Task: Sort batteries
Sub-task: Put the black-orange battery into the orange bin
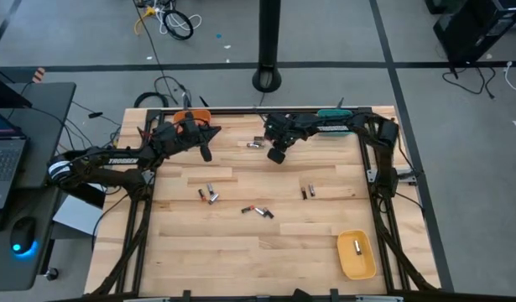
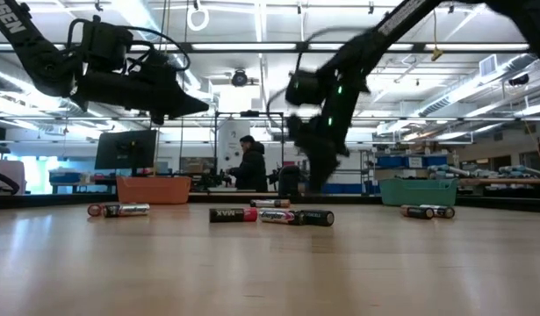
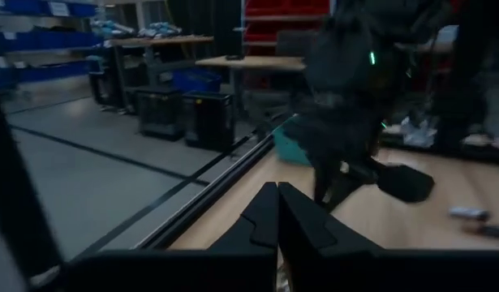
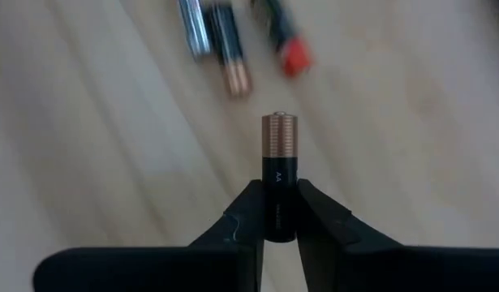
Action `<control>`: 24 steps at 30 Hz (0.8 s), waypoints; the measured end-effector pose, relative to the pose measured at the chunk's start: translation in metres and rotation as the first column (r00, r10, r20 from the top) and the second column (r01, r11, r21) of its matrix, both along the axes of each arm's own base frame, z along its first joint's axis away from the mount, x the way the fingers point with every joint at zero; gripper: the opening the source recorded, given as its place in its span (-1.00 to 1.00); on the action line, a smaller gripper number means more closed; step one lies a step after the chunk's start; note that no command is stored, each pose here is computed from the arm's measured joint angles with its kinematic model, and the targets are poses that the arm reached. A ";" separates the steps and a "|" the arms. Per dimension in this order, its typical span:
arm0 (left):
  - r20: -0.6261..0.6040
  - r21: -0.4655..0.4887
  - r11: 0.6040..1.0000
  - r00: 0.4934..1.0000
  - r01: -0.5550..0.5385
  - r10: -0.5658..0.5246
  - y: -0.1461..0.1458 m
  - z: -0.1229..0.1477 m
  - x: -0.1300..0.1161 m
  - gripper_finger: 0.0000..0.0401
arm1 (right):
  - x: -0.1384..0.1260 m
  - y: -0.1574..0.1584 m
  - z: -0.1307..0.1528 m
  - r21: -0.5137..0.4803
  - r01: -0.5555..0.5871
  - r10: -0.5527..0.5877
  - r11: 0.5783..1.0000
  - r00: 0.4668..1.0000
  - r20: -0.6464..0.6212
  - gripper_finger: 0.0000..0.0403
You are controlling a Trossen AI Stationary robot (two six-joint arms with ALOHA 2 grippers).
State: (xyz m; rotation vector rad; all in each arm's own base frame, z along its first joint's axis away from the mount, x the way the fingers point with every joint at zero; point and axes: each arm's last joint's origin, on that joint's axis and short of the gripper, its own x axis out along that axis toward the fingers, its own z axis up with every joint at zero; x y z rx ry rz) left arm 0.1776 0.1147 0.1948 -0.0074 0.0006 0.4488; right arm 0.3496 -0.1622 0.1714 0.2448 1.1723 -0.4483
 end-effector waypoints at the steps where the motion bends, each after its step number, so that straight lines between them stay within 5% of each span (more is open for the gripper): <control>1: 0.013 -0.007 1.000 1.000 0.011 -0.010 0.000 0.001 0.000 -0.95 | -0.001 0.002 0.010 -0.010 -0.003 0.003 1.000 1.000 0.021 -0.71; 7: 0.098 -0.021 0.996 0.991 0.092 -0.089 -0.004 0.008 0.002 -0.95 | 0.008 0.031 0.058 -0.122 -0.092 0.117 0.988 0.968 0.221 -0.71; 14: 0.143 0.003 0.985 0.974 0.175 -0.174 -0.015 0.015 0.009 -0.84 | 0.040 0.080 0.088 -0.298 -0.214 0.337 0.930 0.821 0.461 -0.71; 24: 0.160 0.171 0.943 0.936 0.286 -0.313 -0.042 0.023 0.019 -0.30 | 0.054 0.121 0.106 -0.457 -0.232 0.472 0.859 0.705 0.529 -0.71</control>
